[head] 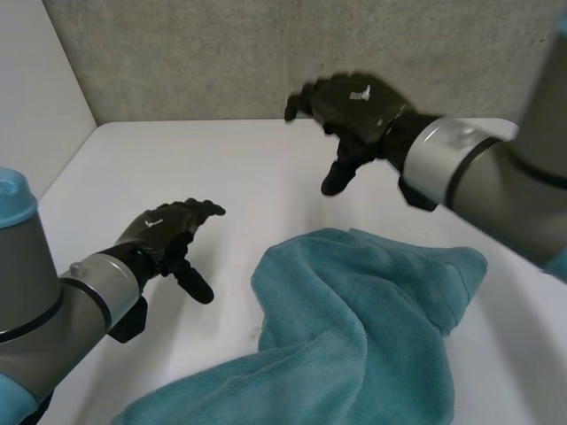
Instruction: Fold the laundry
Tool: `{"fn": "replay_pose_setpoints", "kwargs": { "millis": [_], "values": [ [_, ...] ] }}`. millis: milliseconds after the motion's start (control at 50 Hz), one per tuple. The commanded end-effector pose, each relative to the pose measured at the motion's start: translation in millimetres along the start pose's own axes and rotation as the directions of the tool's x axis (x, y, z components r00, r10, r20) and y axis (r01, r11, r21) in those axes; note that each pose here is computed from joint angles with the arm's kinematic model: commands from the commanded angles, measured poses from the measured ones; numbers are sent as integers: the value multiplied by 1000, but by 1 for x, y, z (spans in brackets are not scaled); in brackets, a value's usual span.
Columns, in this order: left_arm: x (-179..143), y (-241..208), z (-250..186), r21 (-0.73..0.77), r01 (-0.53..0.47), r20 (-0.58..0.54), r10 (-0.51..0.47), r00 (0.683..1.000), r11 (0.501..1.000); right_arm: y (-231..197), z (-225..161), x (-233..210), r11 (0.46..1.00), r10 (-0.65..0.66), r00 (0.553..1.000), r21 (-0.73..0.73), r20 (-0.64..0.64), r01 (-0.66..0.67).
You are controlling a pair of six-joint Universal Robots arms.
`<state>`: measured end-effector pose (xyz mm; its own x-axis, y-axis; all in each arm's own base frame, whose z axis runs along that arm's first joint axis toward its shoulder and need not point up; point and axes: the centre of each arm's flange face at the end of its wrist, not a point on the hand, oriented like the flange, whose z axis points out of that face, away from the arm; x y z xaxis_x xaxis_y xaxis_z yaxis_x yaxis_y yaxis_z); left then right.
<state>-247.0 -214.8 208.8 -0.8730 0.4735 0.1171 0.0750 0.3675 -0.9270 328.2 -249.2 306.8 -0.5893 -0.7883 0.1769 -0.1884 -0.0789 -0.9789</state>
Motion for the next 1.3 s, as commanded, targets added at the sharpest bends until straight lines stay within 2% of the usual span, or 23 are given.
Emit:
{"fn": "replay_pose_setpoints", "kwargs": {
  "millis": [20,200,300,440,780,1040,1180,1220,1240,1260,1280,1300],
  "values": [
    [-4,-16,-17,69,-3,23,2,1000,998,67,51,4,990,60,998,-129,34,-55],
    [-3,-17,-29,91,-8,25,5,1000,996,114,74,4,974,97,994,-211,53,-84],
    [-8,-16,-28,91,-3,39,-1,999,996,139,83,2,968,34,997,-252,66,-17],
    [-12,-16,-26,88,4,50,-8,999,996,144,84,2,964,-4,998,-264,67,22],
    [-12,-12,-25,74,6,50,-10,999,997,166,86,-2,951,13,997,-309,79,12],
    [-12,-11,-26,70,7,49,-10,999,998,166,86,-2,952,11,997,-307,79,14],
    [-12,-11,-25,76,6,48,-10,999,997,148,85,2,961,-8,998,-274,67,26],
    [-15,-12,-22,81,8,56,-12,998,997,99,77,9,983,-49,998,-176,39,55],
    [-15,-12,-22,81,8,56,-12,998,997,98,77,10,983,-49,998,-176,39,55],
    [-18,-12,-19,81,11,66,-16,998,997,67,68,12,991,-65,998,-115,23,67],
    [-18,-12,-19,81,11,66,-16,998,997,67,68,12,991,-65,998,-114,22,67],
    [-22,-10,-14,78,16,77,-22,997,997,41,59,14,995,-76,997,-59,8,77]
  ]
}}
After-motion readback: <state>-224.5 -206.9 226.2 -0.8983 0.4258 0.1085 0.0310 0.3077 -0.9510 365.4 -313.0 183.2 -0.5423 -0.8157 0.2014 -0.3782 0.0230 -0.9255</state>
